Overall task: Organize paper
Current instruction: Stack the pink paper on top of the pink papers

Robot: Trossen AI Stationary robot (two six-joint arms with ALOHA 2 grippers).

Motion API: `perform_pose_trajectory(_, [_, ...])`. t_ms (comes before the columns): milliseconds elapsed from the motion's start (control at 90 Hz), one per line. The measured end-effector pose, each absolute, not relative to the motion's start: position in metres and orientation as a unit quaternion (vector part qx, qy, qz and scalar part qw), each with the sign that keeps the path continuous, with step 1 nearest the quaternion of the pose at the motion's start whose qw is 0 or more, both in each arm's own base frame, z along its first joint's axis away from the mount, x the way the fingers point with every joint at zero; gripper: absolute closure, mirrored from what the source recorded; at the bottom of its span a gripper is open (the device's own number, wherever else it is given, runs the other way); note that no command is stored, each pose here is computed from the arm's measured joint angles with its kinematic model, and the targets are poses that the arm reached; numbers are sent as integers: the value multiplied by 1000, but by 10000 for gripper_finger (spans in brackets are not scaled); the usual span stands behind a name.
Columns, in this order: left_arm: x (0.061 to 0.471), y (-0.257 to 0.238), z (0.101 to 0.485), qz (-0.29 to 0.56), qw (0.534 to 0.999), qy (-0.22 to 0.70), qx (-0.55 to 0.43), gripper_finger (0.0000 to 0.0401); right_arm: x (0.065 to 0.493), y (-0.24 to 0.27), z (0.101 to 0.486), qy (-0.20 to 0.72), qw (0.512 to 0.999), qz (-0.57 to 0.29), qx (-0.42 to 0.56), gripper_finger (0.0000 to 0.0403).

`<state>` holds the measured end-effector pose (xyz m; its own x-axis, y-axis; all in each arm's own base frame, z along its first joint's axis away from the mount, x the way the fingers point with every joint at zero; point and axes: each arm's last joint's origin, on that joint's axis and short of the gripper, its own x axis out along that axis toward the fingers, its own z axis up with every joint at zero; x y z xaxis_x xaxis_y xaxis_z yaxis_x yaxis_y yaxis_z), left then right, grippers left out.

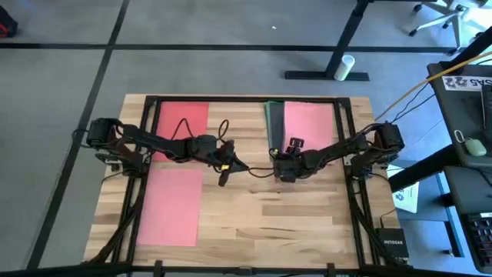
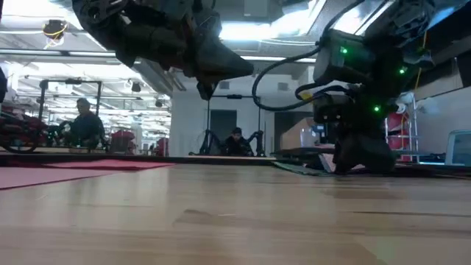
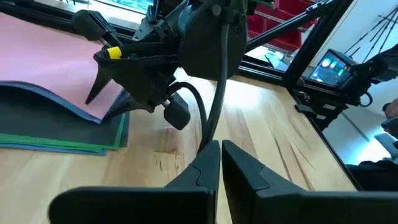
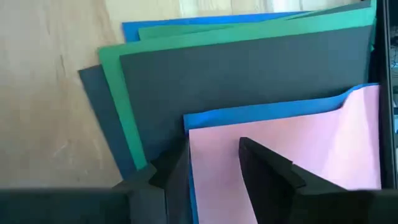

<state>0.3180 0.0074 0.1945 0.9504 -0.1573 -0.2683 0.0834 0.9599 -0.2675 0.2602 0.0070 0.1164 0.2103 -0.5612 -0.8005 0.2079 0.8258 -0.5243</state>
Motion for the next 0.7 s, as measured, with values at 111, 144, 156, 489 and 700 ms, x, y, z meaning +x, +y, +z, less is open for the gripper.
perform_pose_trajectory(111, [318,7,194,-62,979,145,-128,401,260,7,116,579,763,-246,-148,313])
perform_pose_trajectory(144, [318,7,194,-61,979,145,-128,401,261,8,117,582,763,-242,-145,323])
perform_pose_trajectory(156, [318,7,194,-61,979,145,-128,401,261,8,117,583,763,-241,-145,326])
perform_pose_trajectory(489, [318,7,195,-63,979,145,-129,401,274,23,137,583,767,-213,-162,400])
perform_pose_trajectory(700, [318,7,195,-63,979,145,-129,401,280,36,148,577,774,-196,-175,402])
